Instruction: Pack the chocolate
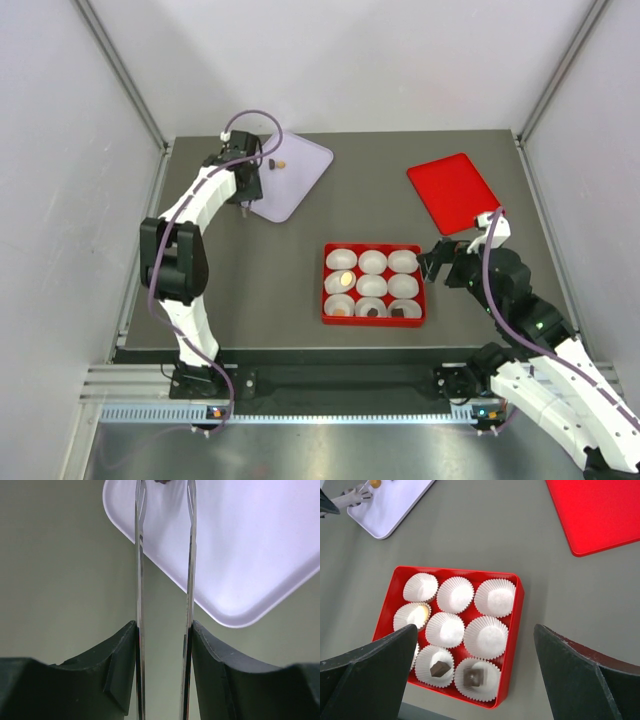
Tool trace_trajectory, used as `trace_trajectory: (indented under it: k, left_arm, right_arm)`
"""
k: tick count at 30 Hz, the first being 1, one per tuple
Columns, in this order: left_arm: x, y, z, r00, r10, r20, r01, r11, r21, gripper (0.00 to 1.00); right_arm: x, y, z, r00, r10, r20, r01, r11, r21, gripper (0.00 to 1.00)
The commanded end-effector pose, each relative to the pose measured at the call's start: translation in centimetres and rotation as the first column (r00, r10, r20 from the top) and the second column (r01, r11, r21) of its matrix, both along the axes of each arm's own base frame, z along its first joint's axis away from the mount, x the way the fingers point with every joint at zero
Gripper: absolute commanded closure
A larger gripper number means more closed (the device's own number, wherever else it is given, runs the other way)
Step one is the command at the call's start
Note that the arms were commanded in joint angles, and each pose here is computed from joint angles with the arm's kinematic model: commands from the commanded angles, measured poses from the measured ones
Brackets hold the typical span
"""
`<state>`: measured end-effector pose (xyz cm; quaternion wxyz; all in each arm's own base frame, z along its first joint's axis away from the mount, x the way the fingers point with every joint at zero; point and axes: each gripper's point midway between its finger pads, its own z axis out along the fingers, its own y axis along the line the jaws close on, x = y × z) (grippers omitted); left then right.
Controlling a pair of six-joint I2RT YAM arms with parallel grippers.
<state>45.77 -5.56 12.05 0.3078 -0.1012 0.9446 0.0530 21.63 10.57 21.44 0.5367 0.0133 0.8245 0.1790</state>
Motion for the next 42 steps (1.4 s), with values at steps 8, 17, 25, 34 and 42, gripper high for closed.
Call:
trace_trajectory:
  k: [8, 17, 25, 34, 42]
  left_arm:
    - [2.9, 1.3, 0.7, 0.999, 0.002, 0.053, -0.002, 1.0, -0.005, 0.5]
    - [3.6, 0.9, 0.1, 0.999, -0.026, 0.048, 0.027, 0.999, -0.017, 0.5]
    - [3.5, 0.2, -0.7, 0.997, -0.074, 0.016, 0.074, 0.997, -0.034, 0.53]
    - [2.0, -1.4, 0.5, 0.991, -0.132, 0.011, 0.133, 0.987, -0.09, 0.57]
    - [-0.7, -3.5, 1.2, 0.981, -0.193, -0.014, 0.189, 0.973, -0.129, 0.59]
  right_arm:
    - [1.0, -0.4, 1.3, 0.998, -0.026, 0.051, 0.027, 1.0, -0.012, 0.0]
    - [1.4, -0.2, 1.0, 0.999, -0.026, 0.043, 0.027, 0.999, -0.017, 0.0]
    - [1.4, -0.2, 0.5, 0.999, -0.031, 0.037, 0.032, 0.999, -0.021, 0.0]
    - [1.4, 0.0, 0.9, 0.999, -0.023, 0.037, 0.024, 1.0, -0.004, 0.0]
    - [0.7, -0.4, 1.5, 0.998, -0.029, 0.048, 0.029, 1.0, 0.01, 0.0]
